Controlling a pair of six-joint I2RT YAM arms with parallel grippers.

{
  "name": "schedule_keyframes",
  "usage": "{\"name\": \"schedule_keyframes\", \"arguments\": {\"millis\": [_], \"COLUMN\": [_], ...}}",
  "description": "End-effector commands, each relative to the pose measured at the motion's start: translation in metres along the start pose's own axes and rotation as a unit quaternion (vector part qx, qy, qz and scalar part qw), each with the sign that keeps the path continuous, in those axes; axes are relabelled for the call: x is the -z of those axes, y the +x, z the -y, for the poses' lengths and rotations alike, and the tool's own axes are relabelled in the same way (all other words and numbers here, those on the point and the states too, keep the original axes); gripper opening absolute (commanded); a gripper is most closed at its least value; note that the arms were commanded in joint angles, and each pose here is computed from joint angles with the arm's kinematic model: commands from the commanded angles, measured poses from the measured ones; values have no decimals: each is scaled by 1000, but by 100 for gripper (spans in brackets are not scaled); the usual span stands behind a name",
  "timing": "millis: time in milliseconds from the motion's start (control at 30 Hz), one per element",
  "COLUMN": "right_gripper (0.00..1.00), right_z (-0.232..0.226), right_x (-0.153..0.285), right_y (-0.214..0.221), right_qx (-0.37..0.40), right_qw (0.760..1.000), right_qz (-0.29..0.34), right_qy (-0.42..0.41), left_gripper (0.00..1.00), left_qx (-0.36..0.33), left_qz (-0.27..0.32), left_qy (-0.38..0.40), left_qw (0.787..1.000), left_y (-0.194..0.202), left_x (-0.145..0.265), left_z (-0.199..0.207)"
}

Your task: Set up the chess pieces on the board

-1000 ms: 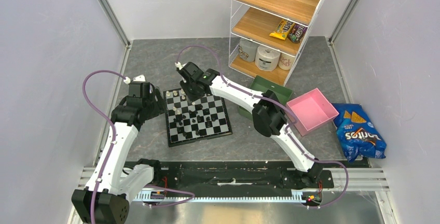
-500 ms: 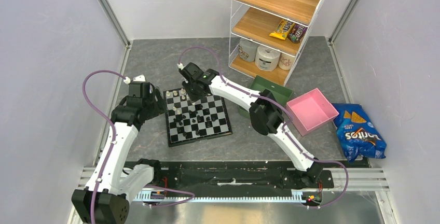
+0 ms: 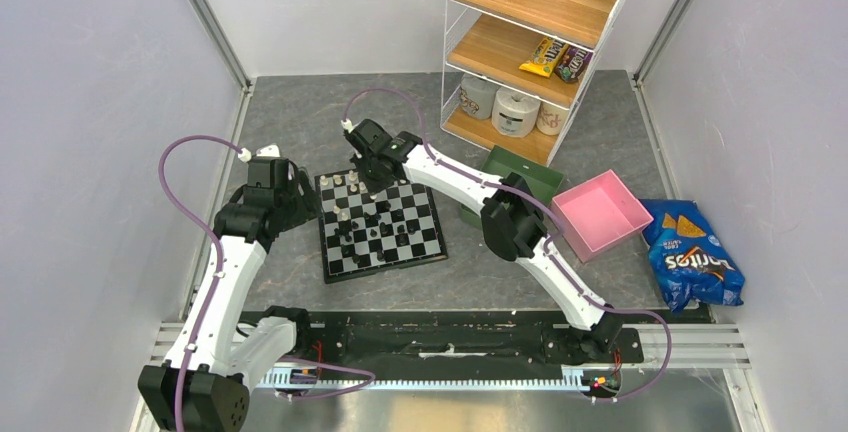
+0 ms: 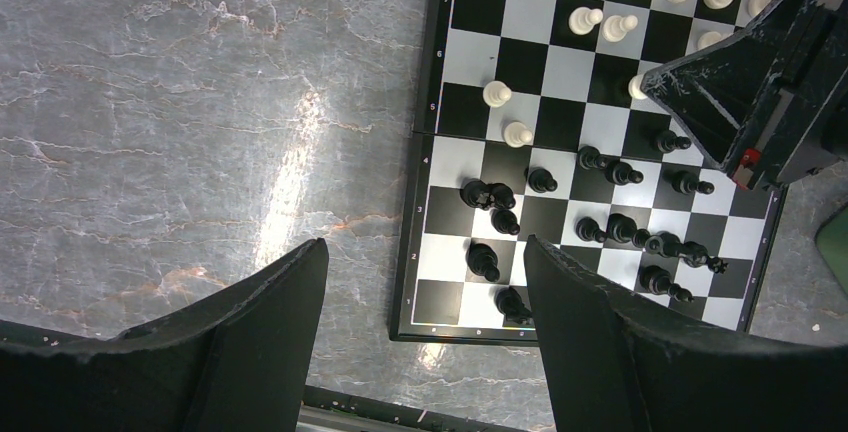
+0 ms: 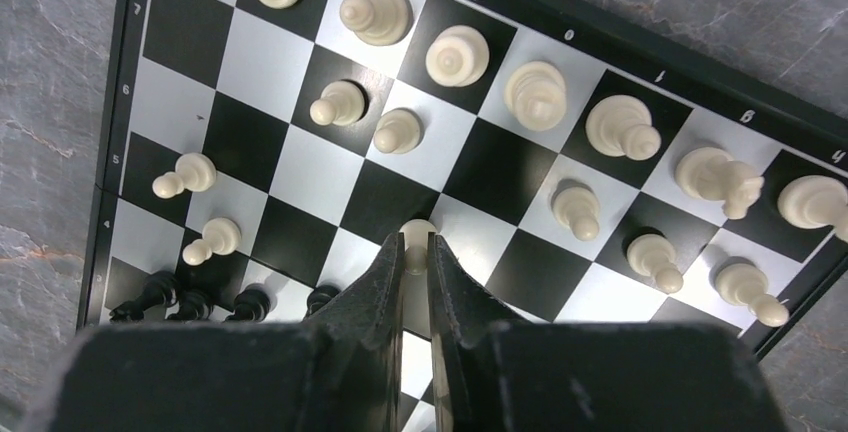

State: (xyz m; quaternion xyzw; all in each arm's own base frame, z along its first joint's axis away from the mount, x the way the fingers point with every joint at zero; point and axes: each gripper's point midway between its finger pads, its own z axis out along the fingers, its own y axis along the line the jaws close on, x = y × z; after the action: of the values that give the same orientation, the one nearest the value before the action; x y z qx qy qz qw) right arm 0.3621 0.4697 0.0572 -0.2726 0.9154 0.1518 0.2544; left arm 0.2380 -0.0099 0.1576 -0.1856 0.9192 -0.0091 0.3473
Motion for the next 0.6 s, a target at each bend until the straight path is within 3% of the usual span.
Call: {"name": "schedule_keyframes", "arguments": {"millis": [0, 567], "right_gripper": [16, 16], "right_z": [13, 29], "right_x": [8, -5], "right_y": [-29, -34], "right_qx": [-9, -21], "right_qw": [999, 998], "right_qz": [40, 45], "right_qy": [17, 27], "left_gripper": [79, 79], "left_qx": [6, 7], "left_qz": [12, 12], "left_qy": [9, 11], "left_qw": [1000, 1000], "left_y": [-5, -6], "left_x": [1, 1], "left_z": [3, 3]}}
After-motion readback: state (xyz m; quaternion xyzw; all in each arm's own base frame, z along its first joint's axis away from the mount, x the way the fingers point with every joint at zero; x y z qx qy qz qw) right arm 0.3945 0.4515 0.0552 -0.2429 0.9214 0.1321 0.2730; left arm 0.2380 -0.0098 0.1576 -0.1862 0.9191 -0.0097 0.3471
